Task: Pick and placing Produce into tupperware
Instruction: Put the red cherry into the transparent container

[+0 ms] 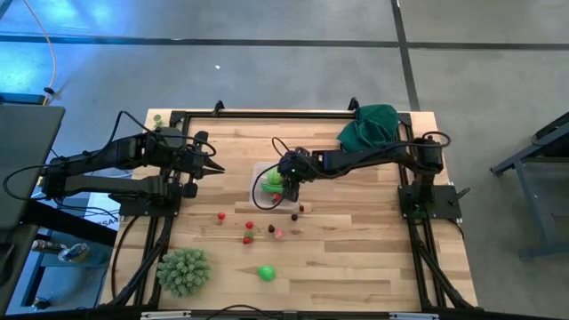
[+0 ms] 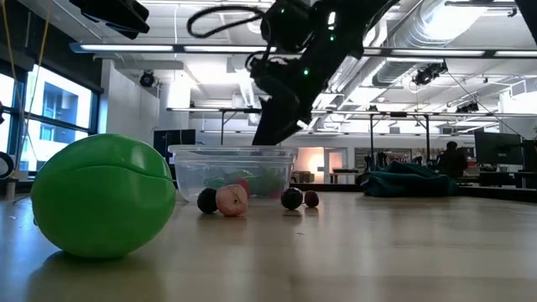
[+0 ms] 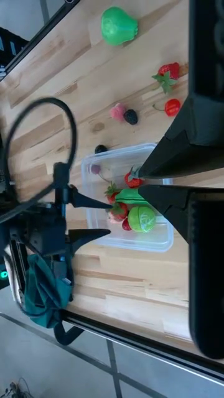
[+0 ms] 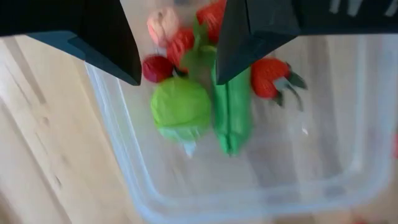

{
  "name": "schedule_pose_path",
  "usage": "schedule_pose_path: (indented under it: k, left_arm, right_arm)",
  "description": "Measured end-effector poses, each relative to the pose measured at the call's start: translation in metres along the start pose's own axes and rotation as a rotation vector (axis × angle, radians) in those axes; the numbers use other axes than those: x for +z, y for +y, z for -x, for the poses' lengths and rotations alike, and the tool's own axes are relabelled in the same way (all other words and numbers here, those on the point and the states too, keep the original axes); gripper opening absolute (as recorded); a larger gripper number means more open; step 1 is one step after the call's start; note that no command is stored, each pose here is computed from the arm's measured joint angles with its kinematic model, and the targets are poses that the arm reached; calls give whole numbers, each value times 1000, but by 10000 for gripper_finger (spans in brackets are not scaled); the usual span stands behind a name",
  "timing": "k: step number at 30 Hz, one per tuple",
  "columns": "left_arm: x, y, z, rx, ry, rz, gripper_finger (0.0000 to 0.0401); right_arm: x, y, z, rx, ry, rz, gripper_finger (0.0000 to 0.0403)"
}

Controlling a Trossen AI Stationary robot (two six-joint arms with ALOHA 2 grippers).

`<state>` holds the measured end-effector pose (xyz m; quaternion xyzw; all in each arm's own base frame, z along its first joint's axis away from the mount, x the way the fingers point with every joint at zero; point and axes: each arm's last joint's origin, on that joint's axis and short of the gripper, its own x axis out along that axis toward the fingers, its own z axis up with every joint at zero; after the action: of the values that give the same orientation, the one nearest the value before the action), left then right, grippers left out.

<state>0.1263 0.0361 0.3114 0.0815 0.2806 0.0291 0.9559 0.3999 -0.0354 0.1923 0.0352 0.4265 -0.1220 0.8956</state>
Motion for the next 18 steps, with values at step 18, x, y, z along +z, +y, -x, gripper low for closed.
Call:
schedule_pose_path:
  k: [18]
  left_arm:
    - [0,0,0,0,0,0,19]
  right_arm:
    - [-10,28,63,-43,-197,94,199]
